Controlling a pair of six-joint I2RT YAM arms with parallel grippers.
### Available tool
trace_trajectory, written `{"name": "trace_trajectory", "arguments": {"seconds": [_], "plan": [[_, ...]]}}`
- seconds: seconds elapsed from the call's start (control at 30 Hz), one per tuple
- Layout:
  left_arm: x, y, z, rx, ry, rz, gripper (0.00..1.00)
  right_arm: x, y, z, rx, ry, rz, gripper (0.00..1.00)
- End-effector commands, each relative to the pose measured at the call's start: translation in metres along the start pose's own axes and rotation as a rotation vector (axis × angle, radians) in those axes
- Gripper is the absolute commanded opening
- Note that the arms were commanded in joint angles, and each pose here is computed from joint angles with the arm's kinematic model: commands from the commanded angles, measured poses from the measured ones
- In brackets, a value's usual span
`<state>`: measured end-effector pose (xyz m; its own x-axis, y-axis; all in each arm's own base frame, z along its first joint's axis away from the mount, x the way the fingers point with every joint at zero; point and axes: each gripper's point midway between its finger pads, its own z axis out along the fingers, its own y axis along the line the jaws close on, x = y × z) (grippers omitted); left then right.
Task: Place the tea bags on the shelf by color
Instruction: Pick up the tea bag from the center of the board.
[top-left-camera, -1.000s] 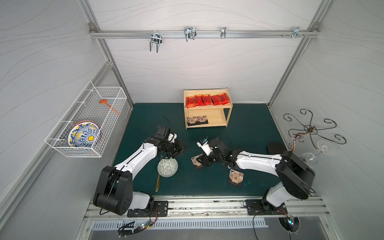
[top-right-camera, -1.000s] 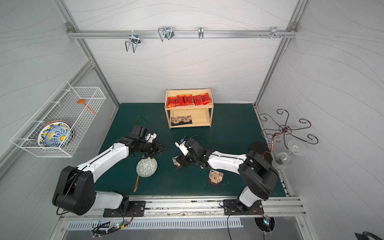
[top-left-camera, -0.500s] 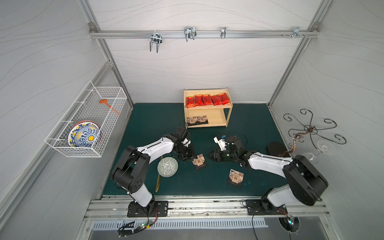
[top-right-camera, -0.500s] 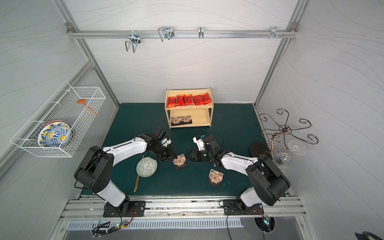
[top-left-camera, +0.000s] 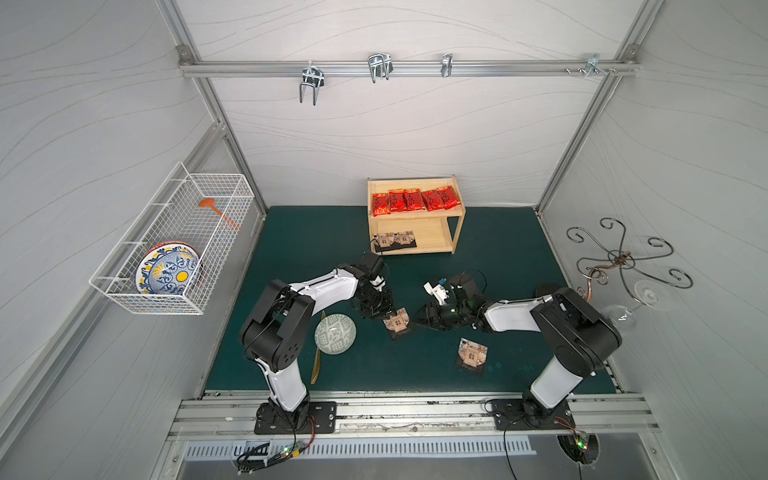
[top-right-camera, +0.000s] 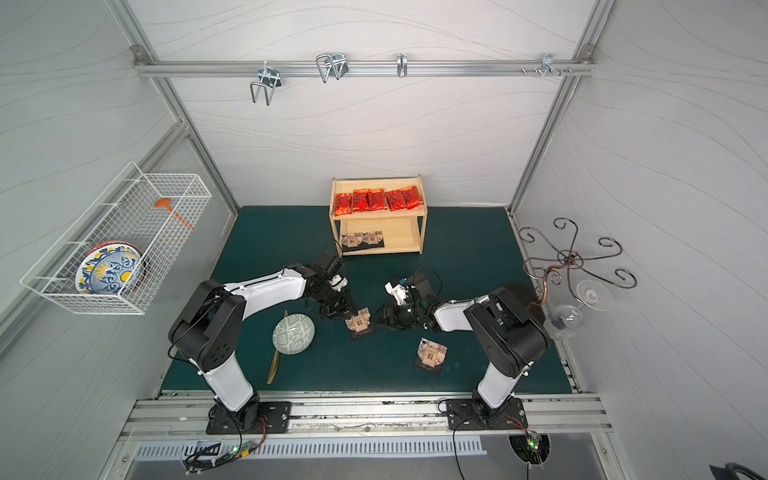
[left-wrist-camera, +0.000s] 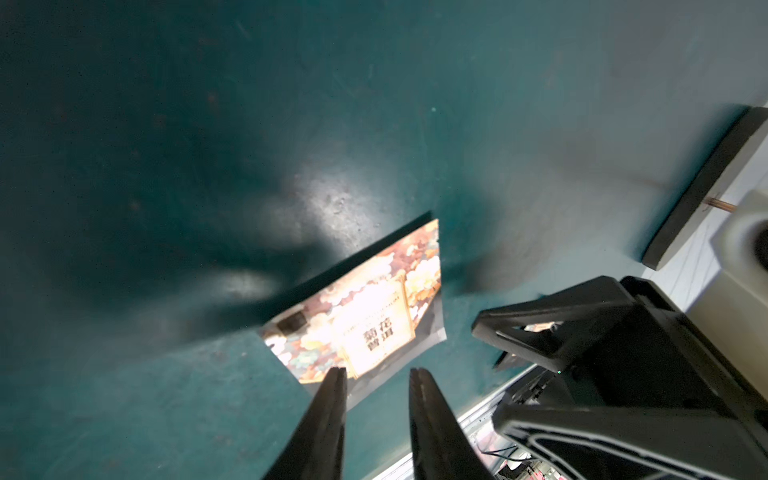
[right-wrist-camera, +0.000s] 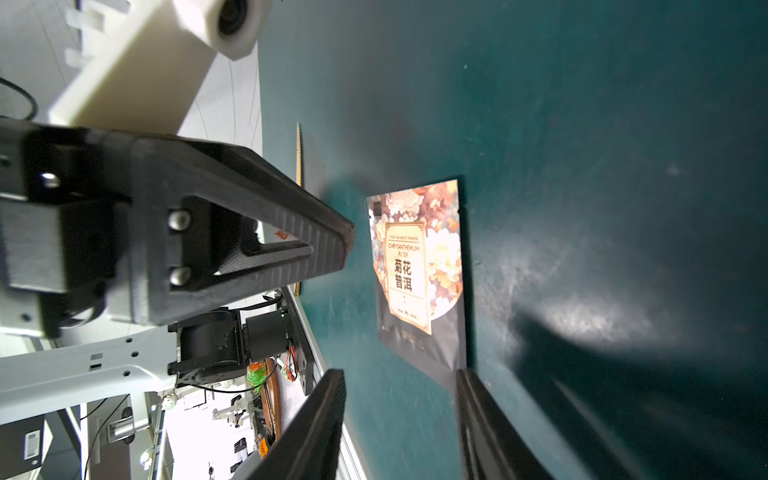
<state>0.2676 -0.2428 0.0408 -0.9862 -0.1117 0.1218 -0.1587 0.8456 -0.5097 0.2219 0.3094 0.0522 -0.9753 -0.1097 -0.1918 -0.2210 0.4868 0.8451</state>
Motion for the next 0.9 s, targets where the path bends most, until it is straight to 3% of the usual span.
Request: {"name": "trace_trajectory", "arguments": {"seconds": [0.0, 0.63, 0.87], "plan": [[-0.002, 0.007, 0.006, -0.035, 0.001, -0.003, 0.31, -0.005, 0.001, 0.003, -0.018, 0.006, 0.014, 0.47], [0.006, 0.021, 0.026, -0.035, 0.056, -0.049, 0.27, -0.011, -0.003, 0.021, -0.07, 0.06, 0.165, 0.47], [0.007, 0.021, 0.024, -0.035, 0.051, -0.048, 0.23, -0.022, 0.005, 0.032, -0.154, 0.065, 0.221, 0.3]]}}
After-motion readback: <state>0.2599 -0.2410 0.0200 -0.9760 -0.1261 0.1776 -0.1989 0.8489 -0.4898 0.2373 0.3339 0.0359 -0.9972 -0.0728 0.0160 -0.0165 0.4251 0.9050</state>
